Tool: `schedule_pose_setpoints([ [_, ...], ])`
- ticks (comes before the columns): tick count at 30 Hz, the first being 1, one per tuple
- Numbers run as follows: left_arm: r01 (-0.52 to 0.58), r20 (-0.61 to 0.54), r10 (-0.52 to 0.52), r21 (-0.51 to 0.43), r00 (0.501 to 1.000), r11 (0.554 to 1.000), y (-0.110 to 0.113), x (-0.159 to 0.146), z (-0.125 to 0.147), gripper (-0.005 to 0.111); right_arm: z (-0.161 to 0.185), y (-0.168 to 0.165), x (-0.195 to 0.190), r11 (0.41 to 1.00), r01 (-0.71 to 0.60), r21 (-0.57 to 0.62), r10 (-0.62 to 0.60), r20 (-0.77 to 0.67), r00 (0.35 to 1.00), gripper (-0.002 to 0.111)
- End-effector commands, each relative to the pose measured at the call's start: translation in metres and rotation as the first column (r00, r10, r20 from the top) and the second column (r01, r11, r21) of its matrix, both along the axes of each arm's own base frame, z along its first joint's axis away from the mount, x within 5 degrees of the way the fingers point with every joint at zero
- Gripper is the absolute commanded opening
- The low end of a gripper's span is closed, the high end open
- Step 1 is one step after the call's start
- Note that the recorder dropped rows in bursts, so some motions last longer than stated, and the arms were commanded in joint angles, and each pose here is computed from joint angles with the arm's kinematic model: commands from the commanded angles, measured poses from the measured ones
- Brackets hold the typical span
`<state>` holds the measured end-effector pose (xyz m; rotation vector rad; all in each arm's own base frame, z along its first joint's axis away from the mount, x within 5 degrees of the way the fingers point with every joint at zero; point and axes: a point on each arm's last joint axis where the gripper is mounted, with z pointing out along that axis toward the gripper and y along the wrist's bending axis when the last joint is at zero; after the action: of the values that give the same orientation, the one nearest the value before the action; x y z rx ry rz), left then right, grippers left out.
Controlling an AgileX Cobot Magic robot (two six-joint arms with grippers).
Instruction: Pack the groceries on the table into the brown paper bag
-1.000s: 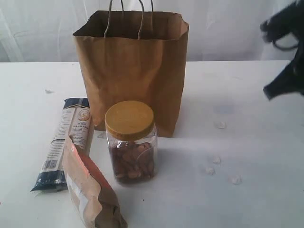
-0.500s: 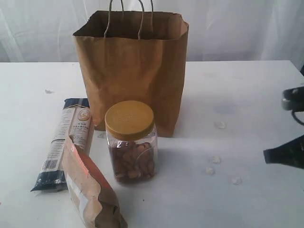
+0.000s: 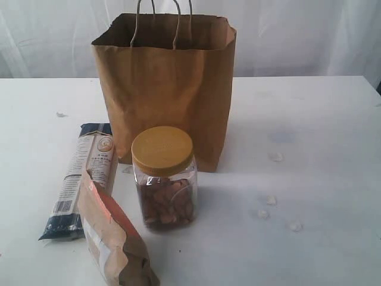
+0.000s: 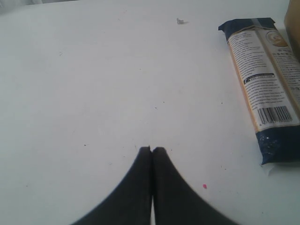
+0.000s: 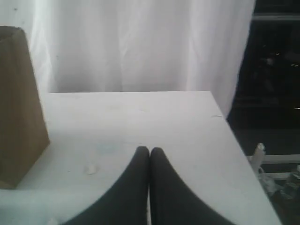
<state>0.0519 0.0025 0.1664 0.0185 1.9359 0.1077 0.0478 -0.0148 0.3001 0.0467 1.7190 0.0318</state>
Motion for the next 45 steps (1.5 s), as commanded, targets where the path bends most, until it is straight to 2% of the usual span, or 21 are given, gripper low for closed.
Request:
schedule_pose_setpoints([
  [1, 0.003, 0.004, -0.003, -0.005, 1.0, 1.0, 0.0, 0.0, 0.0, 0.0, -0.007, -0.014, -0.017, 0.995, 0.096, -0.016, -0.096, 0.001, 0.995, 0.0],
  [3, 0.003, 0.004, -0.003, -0.005, 1.0, 1.0, 0.0, 0.0, 0.0, 0.0, -0.005, -0.015, -0.021, 0.996, 0.088, -0.006, -0.088, 0.039, 0.995, 0.0],
  [8, 0.003, 0.004, -0.003, -0.005, 1.0, 1.0, 0.0, 0.0, 0.0, 0.0, 0.001, -0.018, -0.021, 0.984, 0.12, -0.13, -0.101, 0.144, 0.984, 0.0],
  [17, 0.003, 0.004, -0.003, -0.005, 1.0, 1.0, 0.0, 0.0, 0.0, 0.0, 0.002, -0.017, -0.021, 0.988, 0.107, -0.11, -0.089, 0.154, 0.984, 0.0],
  [21, 0.003, 0.004, -0.003, -0.005, 1.0, 1.0, 0.0, 0.0, 0.0, 0.0, -0.002, -0.02, -0.022, 0.984, 0.137, -0.111, -0.124, 0.113, 0.986, 0.0],
  [24, 0.003, 0.004, -0.003, -0.005, 1.0, 1.0, 0.0, 0.0, 0.0, 0.0, 0.0, -0.017, -0.023, 0.985, 0.114, -0.131, -0.089, 0.181, 0.979, 0.0],
  [28, 0.003, 0.004, -0.003, -0.005, 1.0, 1.0, 0.0, 0.0, 0.0, 0.0, -0.003, -0.009, -0.018, 0.961, 0.109, -0.255, -0.035, 0.279, 0.96, 0.0],
  [32, 0.003, 0.004, -0.003, -0.005, 1.0, 1.0, 0.0, 0.0, 0.0, 0.0, -0.027, -0.003, -0.008, 0.931, 0.113, -0.348, -0.018, 0.264, 0.964, 0.0],
  [35, 0.003, 0.004, -0.003, -0.005, 1.0, 1.0, 0.0, 0.0, 0.0, 0.0, -0.053, 0.004, 0.0, 0.946, 0.065, -0.318, 0.011, 0.23, 0.973, 0.0],
  [39, 0.003, 0.004, -0.003, -0.005, 1.0, 1.0, 0.0, 0.0, 0.0, 0.0, -0.089, 0.011, 0.008, 0.983, 0.0, -0.183, 0.033, 0.175, 0.984, 0.0],
  [41, 0.003, 0.004, -0.003, -0.005, 1.0, 1.0, 0.0, 0.0, 0.0, 0.0, -0.09, 0.014, 0.009, 0.991, -0.028, -0.133, 0.054, 0.194, 0.98, 0.0],
  [44, 0.003, 0.004, -0.003, -0.005, 1.0, 1.0, 0.0, 0.0, 0.0, 0.0, -0.091, 0.013, 0.009, 0.981, -0.006, -0.192, 0.042, 0.182, 0.982, 0.0],
  [45, 0.003, 0.004, -0.003, -0.005, 1.0, 1.0, 0.0, 0.0, 0.0, 0.0, -0.092, 0.012, 0.009, 0.986, 0.001, -0.165, 0.027, 0.171, 0.985, 0.0],
])
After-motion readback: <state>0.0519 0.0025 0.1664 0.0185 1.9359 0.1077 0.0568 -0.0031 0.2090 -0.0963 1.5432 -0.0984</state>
